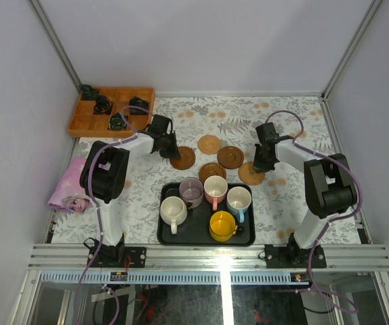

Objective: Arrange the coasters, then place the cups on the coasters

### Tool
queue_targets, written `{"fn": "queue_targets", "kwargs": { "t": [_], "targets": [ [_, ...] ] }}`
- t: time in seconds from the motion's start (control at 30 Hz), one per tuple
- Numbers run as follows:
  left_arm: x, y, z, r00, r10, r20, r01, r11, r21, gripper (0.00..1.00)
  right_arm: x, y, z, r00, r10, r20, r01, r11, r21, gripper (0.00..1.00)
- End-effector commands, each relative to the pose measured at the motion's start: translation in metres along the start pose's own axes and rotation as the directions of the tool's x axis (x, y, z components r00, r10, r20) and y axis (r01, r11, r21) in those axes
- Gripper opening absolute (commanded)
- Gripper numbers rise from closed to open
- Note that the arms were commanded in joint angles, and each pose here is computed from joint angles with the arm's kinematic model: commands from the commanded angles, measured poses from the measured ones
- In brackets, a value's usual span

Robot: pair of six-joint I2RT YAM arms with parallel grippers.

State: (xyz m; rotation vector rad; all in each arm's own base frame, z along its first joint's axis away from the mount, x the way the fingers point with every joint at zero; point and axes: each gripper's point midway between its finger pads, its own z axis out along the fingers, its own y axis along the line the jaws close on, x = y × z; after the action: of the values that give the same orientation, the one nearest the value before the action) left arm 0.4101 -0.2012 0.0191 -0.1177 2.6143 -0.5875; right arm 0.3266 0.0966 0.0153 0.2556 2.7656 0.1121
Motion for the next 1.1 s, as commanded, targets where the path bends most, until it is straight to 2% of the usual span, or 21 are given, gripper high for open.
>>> {"fn": "queue_targets", "kwargs": {
  "t": [0.0, 0.2, 0.67, 0.83, 0.93, 1.07],
  "targets": [
    [0.003, 0.06, -0.001, 0.994, -0.109, -0.022, 0.104, 0.984, -0.147, 0.0, -0.016, -0.024, 0.008, 1.0, 0.017, 0.004, -0.017, 0.985, 0.173, 0.0],
    [-0.019, 0.082, -0.005, 0.991, -0.135, 0.015, 0.136, 0.973, -0.184, 0.03, -0.046, -0.036, 0.018, 0.998, 0.057, 0.014, -0.059, 0.964, 0.258, 0.0],
    [-0.04, 0.089, 0.009, 0.989, -0.15, 0.01, 0.15, 0.973, -0.176, 0.04, -0.132, -0.047, 0.041, 0.987, 0.11, 0.116, -0.137, 0.955, 0.262, 0.0],
    [-0.05, 0.085, 0.004, 0.991, -0.133, 0.029, 0.135, 0.978, -0.157, 0.04, -0.15, -0.038, 0.021, 0.981, 0.099, 0.169, -0.135, 0.966, 0.22, 0.0],
    [-0.06, 0.072, -0.006, 0.993, -0.095, 0.066, 0.101, 0.99, -0.095, 0.05, -0.156, -0.027, 0.0, 0.973, 0.086, 0.214, -0.12, 0.981, 0.154, 0.0],
    [-0.074, 0.047, -0.03, 0.991, -0.035, 0.133, 0.036, 0.999, -0.007, 0.12, -0.159, -0.006, -0.03, 0.958, 0.048, 0.282, -0.068, 0.996, 0.062, 0.0]
  ]
}}
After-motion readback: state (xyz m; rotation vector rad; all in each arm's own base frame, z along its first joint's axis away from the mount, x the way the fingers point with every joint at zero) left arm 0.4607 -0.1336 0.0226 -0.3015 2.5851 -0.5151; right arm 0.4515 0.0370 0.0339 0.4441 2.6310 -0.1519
